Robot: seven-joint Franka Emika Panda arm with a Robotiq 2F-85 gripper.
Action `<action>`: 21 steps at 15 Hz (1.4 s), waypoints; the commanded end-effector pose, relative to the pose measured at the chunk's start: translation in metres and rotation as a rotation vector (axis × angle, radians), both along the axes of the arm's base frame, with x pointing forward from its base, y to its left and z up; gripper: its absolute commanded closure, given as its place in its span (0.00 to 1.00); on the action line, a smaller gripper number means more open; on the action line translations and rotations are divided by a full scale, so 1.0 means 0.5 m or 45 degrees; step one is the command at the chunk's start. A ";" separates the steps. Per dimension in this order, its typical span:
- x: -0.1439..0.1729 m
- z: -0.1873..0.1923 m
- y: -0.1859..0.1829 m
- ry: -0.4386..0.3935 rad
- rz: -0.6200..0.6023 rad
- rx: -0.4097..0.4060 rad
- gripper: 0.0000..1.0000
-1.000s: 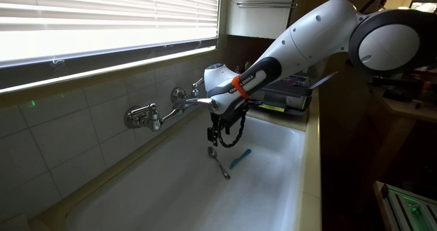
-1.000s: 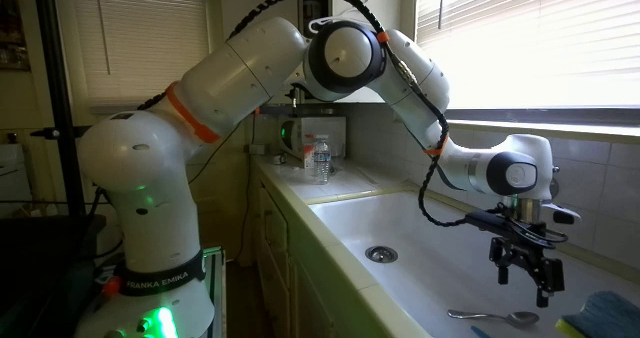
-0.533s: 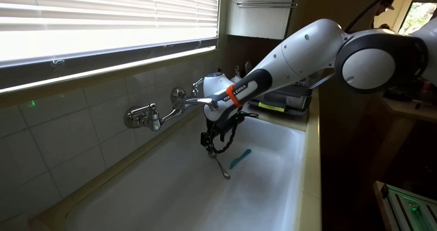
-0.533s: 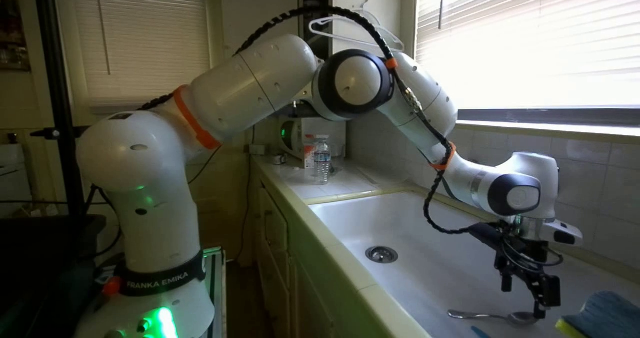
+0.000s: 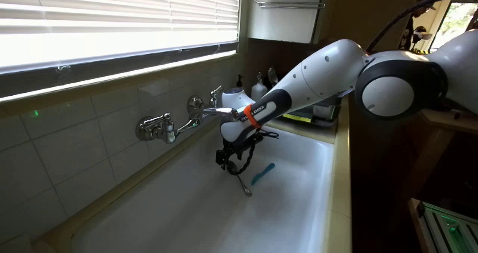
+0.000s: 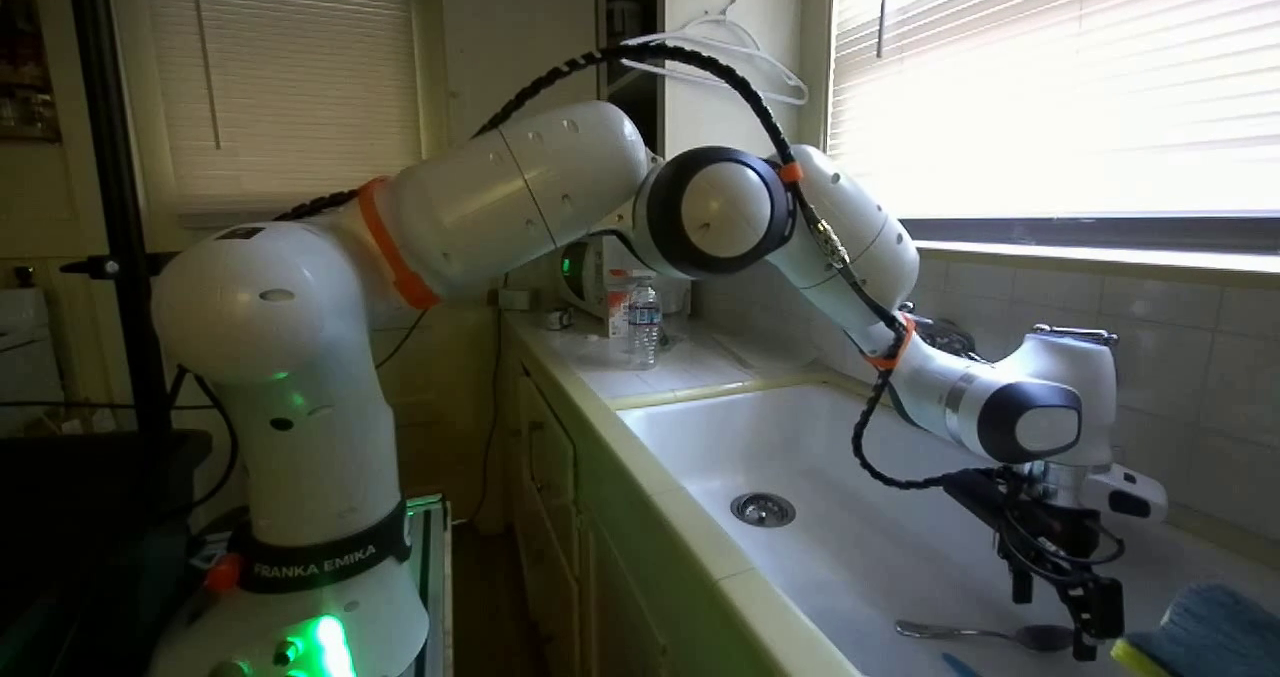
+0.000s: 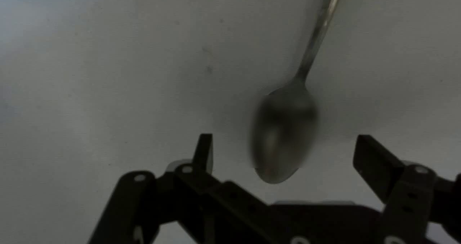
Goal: Remove the spoon out of the sink
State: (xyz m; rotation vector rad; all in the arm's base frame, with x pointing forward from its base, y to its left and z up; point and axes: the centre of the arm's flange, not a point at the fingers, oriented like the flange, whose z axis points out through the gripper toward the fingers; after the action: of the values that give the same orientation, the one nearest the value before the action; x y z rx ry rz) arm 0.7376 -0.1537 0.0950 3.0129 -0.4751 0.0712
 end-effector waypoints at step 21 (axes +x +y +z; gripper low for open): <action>0.033 -0.042 -0.006 -0.029 0.007 0.034 0.19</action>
State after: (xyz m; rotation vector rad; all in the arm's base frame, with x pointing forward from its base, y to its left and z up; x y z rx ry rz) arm 0.7485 -0.1521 0.0836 3.0157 -0.4678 0.1059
